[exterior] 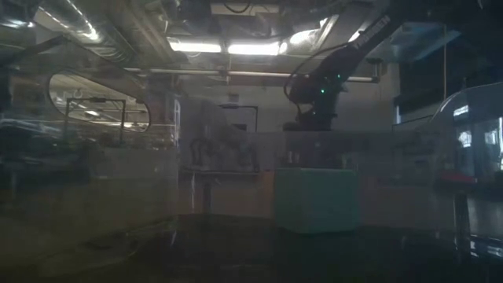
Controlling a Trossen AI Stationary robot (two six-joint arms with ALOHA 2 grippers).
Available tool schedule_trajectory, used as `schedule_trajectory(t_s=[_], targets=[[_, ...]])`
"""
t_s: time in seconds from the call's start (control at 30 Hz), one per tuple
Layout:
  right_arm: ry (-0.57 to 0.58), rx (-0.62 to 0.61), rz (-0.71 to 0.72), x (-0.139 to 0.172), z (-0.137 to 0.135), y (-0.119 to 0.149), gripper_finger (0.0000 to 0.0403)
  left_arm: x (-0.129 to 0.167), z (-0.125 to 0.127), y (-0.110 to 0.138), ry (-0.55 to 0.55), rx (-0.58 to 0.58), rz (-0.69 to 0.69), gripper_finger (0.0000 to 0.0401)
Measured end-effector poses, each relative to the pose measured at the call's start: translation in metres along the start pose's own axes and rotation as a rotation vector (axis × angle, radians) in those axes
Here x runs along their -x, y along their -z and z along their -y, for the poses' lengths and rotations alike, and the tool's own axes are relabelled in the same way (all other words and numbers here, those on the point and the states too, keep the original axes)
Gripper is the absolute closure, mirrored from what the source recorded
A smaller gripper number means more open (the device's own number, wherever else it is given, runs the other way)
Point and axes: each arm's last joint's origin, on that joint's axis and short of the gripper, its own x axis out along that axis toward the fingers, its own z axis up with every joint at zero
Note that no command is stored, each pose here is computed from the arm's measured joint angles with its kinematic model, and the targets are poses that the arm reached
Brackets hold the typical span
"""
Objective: Sort & place blocks by color
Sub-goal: Put the top blue block into the black bin
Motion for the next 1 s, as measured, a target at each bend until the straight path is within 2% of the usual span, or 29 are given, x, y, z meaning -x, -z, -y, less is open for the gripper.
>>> schedule_trajectory(t_s=[0.27,0.57,0.83,1.0], targets=[[0.058,0.03,-0.044,-0.001,0.004,0.006,0.0218,0.0,0.0,0.0,0.0,0.0,0.0,0.0222],[0.07,0.032,-0.073,-0.002,0.005,0.009,0.0218,0.0,0.0,0.0,0.0,0.0,0.0,0.0222],[0.085,0.036,-0.13,-0.017,0.005,0.015,0.0218,0.0,0.0,0.0,0.0,0.0,0.0,0.0222],[-0.002,0.023,-0.165,-0.025,0.004,0.015,0.0218,0.0,0.0,0.0,0.0,0.0,0.0,0.0222]])
